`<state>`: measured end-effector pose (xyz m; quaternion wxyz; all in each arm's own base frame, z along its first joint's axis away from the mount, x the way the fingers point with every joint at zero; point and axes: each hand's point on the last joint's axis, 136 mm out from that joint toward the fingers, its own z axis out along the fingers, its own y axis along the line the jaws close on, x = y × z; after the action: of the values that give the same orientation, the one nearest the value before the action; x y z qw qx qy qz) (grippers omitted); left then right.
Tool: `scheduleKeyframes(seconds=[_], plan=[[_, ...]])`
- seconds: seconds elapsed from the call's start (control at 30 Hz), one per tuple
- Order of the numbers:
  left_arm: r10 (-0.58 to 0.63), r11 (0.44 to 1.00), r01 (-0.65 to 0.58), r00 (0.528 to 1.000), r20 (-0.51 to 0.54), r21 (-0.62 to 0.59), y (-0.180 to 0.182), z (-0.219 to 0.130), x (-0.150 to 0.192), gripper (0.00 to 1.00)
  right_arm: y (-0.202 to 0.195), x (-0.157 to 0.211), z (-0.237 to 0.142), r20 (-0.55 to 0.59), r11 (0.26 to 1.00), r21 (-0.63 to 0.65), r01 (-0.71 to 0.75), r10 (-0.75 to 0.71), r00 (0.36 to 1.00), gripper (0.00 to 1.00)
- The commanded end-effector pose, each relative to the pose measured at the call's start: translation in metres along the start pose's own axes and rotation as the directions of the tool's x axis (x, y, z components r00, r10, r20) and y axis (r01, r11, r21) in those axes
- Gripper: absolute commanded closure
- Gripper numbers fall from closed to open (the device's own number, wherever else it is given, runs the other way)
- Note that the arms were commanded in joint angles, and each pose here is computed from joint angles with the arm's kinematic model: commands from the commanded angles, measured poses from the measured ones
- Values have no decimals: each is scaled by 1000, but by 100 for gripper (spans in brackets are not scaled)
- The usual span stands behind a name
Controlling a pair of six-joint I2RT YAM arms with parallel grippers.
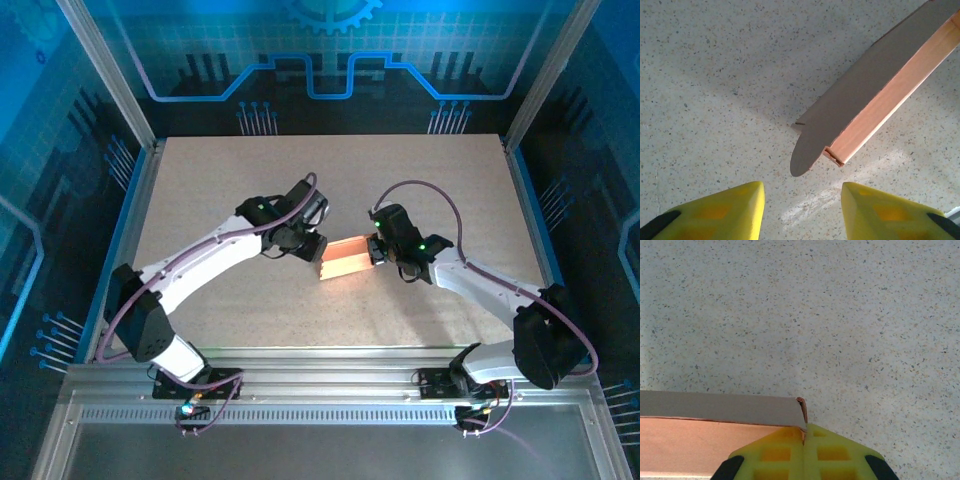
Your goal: Fold the paper box
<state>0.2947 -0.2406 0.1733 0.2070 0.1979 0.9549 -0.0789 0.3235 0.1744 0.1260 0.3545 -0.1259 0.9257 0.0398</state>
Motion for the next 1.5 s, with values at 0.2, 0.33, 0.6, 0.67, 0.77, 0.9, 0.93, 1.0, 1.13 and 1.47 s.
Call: scheduleKeyframes(seconds=[0.2, 0.33, 0.6, 0.67, 0.77, 0.9, 0.93, 1.0, 1.13, 1.47], plan=[[148, 989, -146, 987, -69, 35, -12, 14, -1, 60, -1, 35, 2, -134, 999, 23, 38, -35, 990, 100], [167, 985, -162, 982, -90, 60, -16, 22, 1, 61, 0, 36, 3, -135, 999, 18, 38, -35, 990, 100], [149, 988, -145, 984, -94, 52, -18, 34, -6, 72, -1, 34, 2, -130, 999, 18, 33, -30, 991, 100], [136, 990, -131, 986, -92, 57, -20, 34, -8, 75, 0, 35, 1, -132, 999, 17, 33, -31, 991, 100], [107, 994, -104, 990, -92, 45, -19, 33, -10, 79, 0, 35, 1, -133, 999, 18, 36, -33, 991, 100], [80, 996, -77, 992, -100, 36, -17, 34, -8, 80, 2, 36, 1, -133, 999, 19, 38, -35, 991, 100], [71, 997, -68, 992, -102, 30, -16, 34, -8, 80, 2, 36, 1, -134, 999, 20, 38, -35, 990, 100], [41, 999, -41, 994, -101, 2, -12, 34, -8, 82, 2, 38, 2, -139, 999, 24, 41, -38, 990, 100], [-45, 999, 42, 994, -96, -32, -7, 34, -8, 86, 3, 39, 2, -140, 999, 26, 40, -36, 989, 100], [-147, 988, 141, 984, -98, -59, -6, 38, -11, 89, 8, 27, -1, -117, 999, 27, 40, -36, 992, 100]])
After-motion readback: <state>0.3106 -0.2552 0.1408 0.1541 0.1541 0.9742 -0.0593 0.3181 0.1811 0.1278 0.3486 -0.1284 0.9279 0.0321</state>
